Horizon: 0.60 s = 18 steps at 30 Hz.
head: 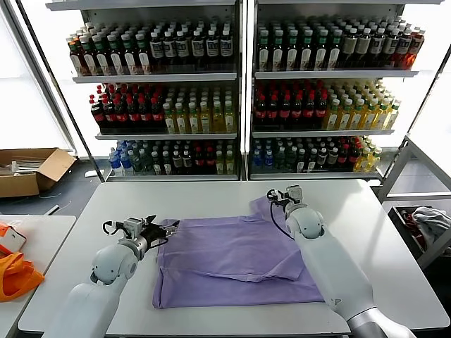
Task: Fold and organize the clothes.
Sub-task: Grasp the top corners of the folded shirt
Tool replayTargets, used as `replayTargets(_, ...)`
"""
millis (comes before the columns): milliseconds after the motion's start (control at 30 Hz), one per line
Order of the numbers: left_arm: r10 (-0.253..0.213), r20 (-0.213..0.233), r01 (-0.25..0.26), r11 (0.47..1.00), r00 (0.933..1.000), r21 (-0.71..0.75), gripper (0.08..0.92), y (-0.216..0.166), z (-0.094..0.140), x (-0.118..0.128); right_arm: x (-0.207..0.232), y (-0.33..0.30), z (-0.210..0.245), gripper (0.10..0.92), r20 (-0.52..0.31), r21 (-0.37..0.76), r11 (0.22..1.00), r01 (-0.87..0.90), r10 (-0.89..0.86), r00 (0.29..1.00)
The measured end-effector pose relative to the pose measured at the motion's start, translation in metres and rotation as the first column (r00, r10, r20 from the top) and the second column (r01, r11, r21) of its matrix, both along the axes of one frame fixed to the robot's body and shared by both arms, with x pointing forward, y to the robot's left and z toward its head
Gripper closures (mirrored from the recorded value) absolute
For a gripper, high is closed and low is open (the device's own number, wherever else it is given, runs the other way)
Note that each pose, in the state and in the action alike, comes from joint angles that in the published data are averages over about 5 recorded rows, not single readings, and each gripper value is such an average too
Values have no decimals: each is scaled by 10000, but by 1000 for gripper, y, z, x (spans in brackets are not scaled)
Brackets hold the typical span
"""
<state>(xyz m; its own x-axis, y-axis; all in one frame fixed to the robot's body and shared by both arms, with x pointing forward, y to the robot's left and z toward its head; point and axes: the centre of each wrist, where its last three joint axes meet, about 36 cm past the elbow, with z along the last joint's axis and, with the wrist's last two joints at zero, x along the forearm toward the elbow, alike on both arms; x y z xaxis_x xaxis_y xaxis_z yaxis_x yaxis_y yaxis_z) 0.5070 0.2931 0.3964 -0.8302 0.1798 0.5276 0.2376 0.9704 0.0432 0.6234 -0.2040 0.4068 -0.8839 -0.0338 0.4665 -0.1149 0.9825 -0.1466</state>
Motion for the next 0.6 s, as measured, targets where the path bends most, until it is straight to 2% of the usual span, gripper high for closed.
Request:
replayTargets(433,50,-260,-51,10000,9996,-45,177,1,-8,5,1,2,-17,204,-341,263,9995,161,-152,9993)
replayTargets(533,53,-300,-56,9999,9995,-97,198,0,-9,5,-1,2,-21,243,-347,309,9994,144,-133,9993)
replayTargets(600,41,-324,-46,9999,9995,-148,241,-2,-10,4,-2,2,-22,297,-360,323,9994,141,-130,9993)
